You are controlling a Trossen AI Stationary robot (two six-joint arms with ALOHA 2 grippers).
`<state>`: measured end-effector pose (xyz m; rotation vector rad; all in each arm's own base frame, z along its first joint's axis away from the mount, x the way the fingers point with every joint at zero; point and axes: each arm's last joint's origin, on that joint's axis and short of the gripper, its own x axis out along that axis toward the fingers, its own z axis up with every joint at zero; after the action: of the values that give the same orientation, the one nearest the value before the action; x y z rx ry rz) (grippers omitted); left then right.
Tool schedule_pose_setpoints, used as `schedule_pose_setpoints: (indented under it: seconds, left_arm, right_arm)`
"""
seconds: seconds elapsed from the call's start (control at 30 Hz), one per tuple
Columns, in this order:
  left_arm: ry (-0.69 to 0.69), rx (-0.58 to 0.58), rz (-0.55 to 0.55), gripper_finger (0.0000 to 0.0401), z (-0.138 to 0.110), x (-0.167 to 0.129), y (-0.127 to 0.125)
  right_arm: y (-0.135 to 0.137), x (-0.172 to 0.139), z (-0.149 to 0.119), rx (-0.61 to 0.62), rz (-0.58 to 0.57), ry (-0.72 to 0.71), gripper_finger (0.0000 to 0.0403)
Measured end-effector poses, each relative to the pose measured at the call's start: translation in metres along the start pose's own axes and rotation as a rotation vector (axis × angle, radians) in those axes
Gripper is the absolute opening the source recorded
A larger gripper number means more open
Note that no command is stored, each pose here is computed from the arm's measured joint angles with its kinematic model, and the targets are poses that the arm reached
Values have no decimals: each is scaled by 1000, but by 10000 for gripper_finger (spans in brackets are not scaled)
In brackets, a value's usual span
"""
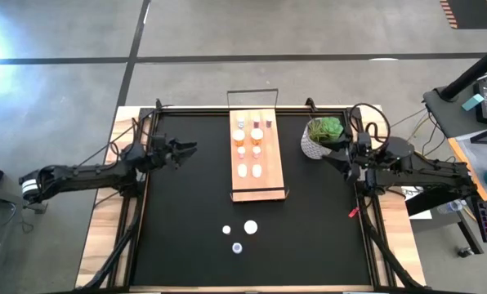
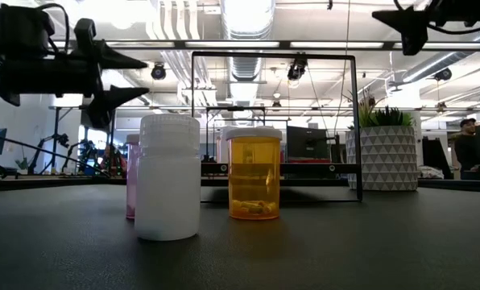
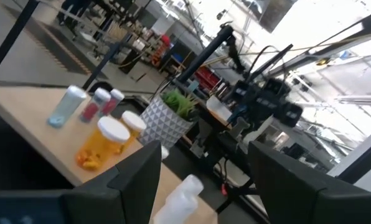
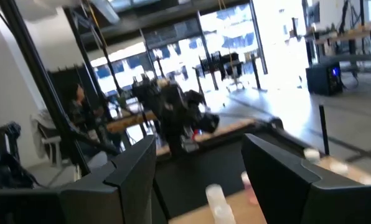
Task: Pick and place medicine bottles onto shelf by color
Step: Put the orange pill bottle on the shelf aligned with the orange pill bottle
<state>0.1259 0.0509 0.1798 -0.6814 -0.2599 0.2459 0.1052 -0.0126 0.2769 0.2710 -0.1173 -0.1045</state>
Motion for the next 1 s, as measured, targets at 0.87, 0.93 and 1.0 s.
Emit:
schedule_pose_setpoints:
  seconds: [0.87, 0.93, 1.0]
  left_arm:
    - [285, -31, 262, 224, -36, 9, 34]
    - [262, -28, 250, 224, -32, 6, 30]
    - [253, -27, 242, 224, -29, 3, 27]
  right_arm:
    - [0, 24, -4, 197, 21, 25, 226]
    - [0, 24, -4, 197, 19, 28, 226]
    - [0, 24, -4, 196, 19, 28, 226]
